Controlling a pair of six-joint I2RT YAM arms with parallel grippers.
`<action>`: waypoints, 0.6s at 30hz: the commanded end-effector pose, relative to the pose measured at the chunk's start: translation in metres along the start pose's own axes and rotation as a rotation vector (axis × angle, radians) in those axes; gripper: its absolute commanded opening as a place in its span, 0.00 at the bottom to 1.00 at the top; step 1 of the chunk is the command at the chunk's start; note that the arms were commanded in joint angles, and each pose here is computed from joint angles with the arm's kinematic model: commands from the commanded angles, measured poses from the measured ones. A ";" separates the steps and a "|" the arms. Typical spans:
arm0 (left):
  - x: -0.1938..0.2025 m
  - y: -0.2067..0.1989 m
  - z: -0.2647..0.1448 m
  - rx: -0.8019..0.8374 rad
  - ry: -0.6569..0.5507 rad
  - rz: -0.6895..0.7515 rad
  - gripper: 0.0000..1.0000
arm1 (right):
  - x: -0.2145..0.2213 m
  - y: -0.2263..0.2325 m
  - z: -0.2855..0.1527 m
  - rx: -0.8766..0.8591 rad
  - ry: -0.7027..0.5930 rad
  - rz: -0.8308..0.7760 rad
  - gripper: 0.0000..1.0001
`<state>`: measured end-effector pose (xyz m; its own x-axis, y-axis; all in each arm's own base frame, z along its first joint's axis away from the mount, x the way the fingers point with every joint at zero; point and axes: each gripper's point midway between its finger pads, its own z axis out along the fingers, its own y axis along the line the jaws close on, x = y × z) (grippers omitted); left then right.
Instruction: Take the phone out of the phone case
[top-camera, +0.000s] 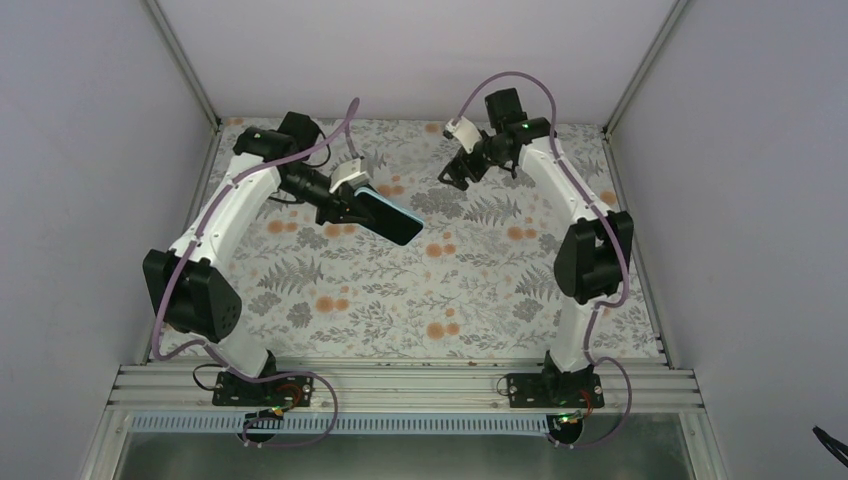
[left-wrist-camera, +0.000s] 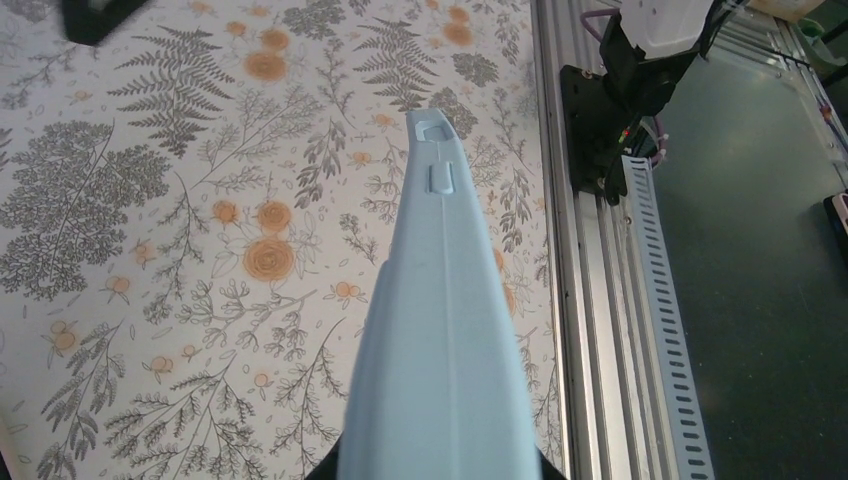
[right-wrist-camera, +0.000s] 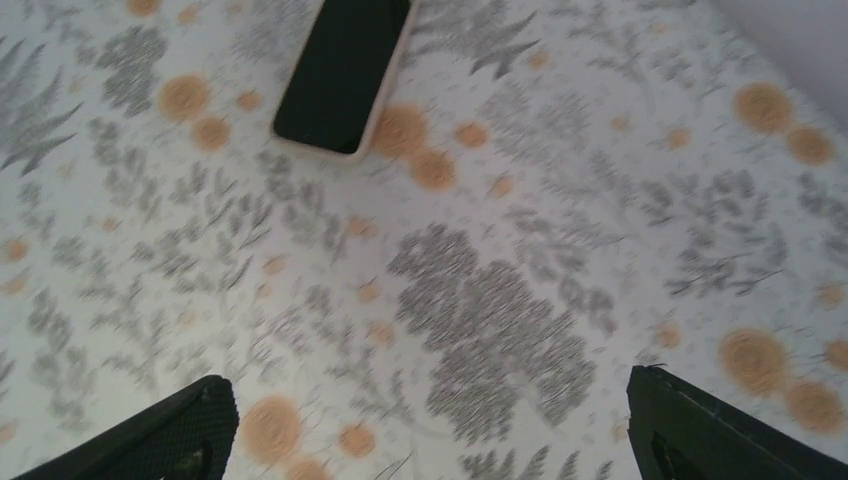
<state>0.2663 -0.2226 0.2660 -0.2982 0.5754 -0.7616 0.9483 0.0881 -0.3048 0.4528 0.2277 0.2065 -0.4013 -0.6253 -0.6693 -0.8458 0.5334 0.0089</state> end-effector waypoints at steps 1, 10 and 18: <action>-0.014 -0.001 -0.007 0.027 -0.077 0.039 0.02 | -0.001 0.055 -0.033 -0.121 -0.047 -0.097 0.95; -0.018 0.012 -0.003 0.050 -0.100 0.012 0.02 | 0.007 0.132 -0.057 -0.258 -0.110 -0.152 0.96; -0.026 0.013 -0.004 0.061 -0.122 0.018 0.02 | 0.009 0.139 -0.043 -0.256 -0.102 -0.143 0.93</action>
<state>0.2862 -0.2227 0.2540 -0.3560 0.5542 -0.7524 0.9256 0.0981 -0.3657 0.3137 0.2649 0.2369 -0.2407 -0.6315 -0.7370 -0.9590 0.2718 0.0803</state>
